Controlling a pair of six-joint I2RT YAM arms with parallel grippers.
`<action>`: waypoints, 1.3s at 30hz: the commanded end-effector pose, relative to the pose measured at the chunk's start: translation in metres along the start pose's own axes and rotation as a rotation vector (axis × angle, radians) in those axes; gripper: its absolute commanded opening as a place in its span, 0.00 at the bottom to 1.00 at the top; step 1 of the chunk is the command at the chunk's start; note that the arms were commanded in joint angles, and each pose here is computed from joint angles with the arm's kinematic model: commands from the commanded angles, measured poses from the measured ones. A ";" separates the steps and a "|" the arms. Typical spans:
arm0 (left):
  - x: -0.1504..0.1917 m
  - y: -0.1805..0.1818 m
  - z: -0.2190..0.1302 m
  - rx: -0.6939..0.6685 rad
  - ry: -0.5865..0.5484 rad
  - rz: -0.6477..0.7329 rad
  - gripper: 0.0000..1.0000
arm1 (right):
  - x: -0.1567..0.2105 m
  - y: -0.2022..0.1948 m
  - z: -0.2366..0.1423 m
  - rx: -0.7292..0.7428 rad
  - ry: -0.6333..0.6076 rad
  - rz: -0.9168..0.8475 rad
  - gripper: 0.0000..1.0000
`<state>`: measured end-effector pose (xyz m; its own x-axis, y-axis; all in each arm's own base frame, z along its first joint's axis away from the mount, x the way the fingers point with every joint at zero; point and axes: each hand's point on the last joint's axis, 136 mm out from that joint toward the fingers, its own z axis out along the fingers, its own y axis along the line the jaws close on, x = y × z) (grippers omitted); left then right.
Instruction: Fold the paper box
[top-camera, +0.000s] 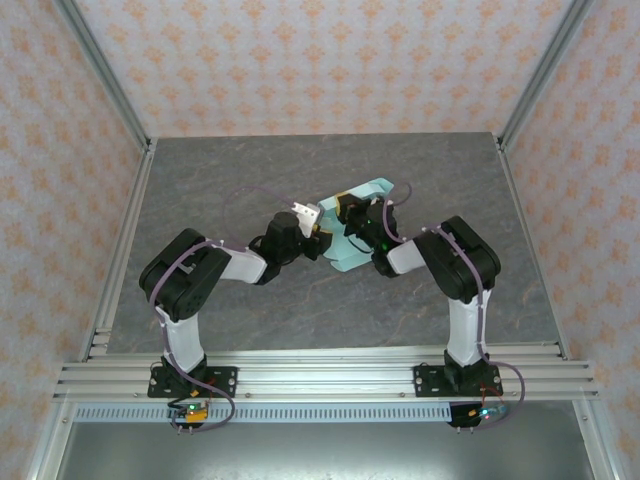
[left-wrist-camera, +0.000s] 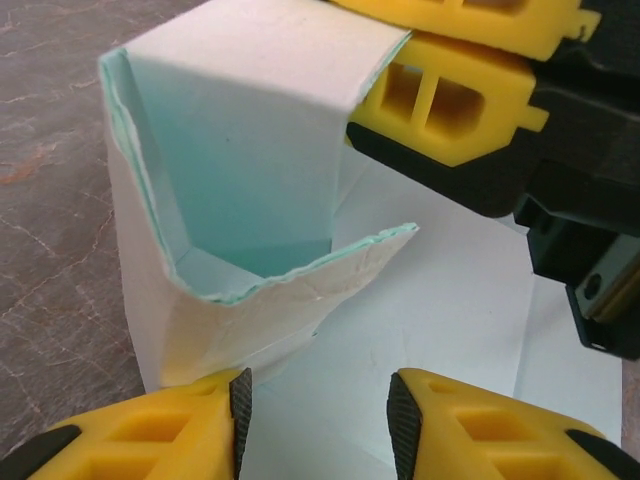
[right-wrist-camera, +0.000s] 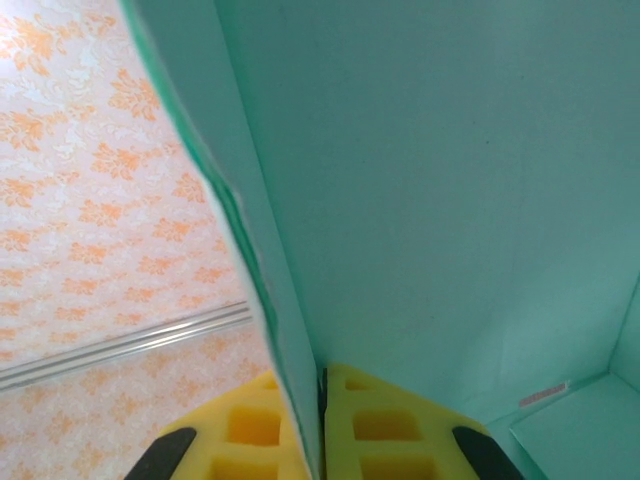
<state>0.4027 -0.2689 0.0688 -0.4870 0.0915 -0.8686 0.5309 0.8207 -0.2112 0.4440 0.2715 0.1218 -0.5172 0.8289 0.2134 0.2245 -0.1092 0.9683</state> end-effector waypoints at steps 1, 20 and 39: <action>-0.027 0.014 0.003 -0.086 -0.075 -0.002 0.43 | 0.016 -0.030 -0.011 0.102 0.009 0.054 0.08; -0.033 -0.001 -0.005 -0.039 -0.118 0.020 0.42 | 0.024 -0.032 -0.007 0.106 -0.055 0.027 0.13; -0.041 0.023 -0.004 -0.111 -0.105 -0.056 0.32 | 0.025 -0.018 0.003 0.087 -0.057 0.023 0.12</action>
<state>0.4189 -0.2495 0.0692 -0.4993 0.0320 -0.8658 0.4229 0.8812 -0.2113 0.4358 0.2861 0.1239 -0.4412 0.8685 0.2258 0.2549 -0.1199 0.9595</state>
